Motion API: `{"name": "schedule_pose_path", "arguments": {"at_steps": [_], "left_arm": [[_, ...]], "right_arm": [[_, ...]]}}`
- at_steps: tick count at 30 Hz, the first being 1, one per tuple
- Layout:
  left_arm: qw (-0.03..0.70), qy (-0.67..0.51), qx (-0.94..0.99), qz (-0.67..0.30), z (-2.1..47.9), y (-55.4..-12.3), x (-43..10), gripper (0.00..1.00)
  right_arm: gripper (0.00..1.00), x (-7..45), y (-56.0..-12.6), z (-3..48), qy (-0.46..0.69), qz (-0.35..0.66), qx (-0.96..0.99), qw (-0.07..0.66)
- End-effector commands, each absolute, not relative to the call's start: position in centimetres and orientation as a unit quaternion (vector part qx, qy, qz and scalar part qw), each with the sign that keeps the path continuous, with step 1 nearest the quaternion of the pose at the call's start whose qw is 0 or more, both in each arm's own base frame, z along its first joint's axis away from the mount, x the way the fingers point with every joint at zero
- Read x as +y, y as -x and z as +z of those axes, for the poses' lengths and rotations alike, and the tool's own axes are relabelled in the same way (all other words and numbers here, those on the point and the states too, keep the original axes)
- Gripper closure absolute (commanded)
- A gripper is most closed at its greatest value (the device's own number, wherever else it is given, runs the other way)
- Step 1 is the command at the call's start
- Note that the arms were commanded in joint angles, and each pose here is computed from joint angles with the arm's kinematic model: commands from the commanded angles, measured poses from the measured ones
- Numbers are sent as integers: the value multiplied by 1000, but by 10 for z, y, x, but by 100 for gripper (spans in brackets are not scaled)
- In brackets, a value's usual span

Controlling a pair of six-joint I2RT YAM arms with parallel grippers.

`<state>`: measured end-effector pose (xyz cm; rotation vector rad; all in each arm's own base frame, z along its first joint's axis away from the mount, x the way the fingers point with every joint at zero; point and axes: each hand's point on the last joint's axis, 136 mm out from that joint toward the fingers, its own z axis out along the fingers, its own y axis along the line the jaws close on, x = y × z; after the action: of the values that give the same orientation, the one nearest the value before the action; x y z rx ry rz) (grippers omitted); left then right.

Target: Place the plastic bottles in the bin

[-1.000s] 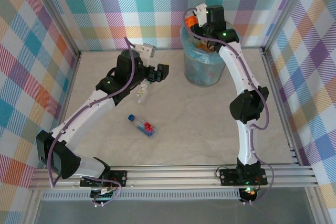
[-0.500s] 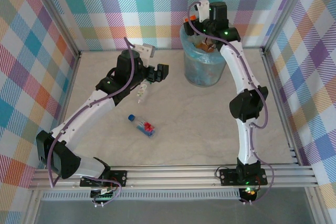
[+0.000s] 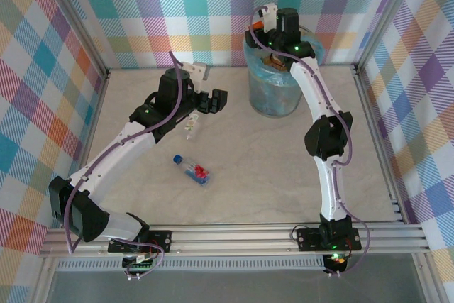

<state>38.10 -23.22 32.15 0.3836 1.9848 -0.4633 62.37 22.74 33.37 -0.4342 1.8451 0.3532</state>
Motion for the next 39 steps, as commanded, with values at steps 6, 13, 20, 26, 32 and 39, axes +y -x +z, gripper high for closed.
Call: {"name": "schedule_pose_path", "arguments": {"at_steps": [6, 13, 20, 26, 32, 39], "left_arm": [[520, -157, 819, -187, 332, -382, -227, 8], [520, -154, 818, -194, 333, -382, -228, 8], [515, -151, 821, -197, 328, -379, -227, 8], [518, -149, 818, -201, 328, -378, -227, 8], [520, -145, 814, -214, 330, -380, -231, 9], [517, -142, 817, -215, 327, -379, -230, 9]], "right_arm": [[43, 237, -611, 391, 198, 183, 736, 621], [46, 231, -580, 468, 196, 192, 682, 677], [47, 207, -551, 512, 192, 124, 657, 719], [47, 170, -529, 507, 174, 19, 659, 731], [46, 146, -522, 469, 159, -40, 676, 718], [44, 129, -534, 418, 131, -48, 706, 695]]}}
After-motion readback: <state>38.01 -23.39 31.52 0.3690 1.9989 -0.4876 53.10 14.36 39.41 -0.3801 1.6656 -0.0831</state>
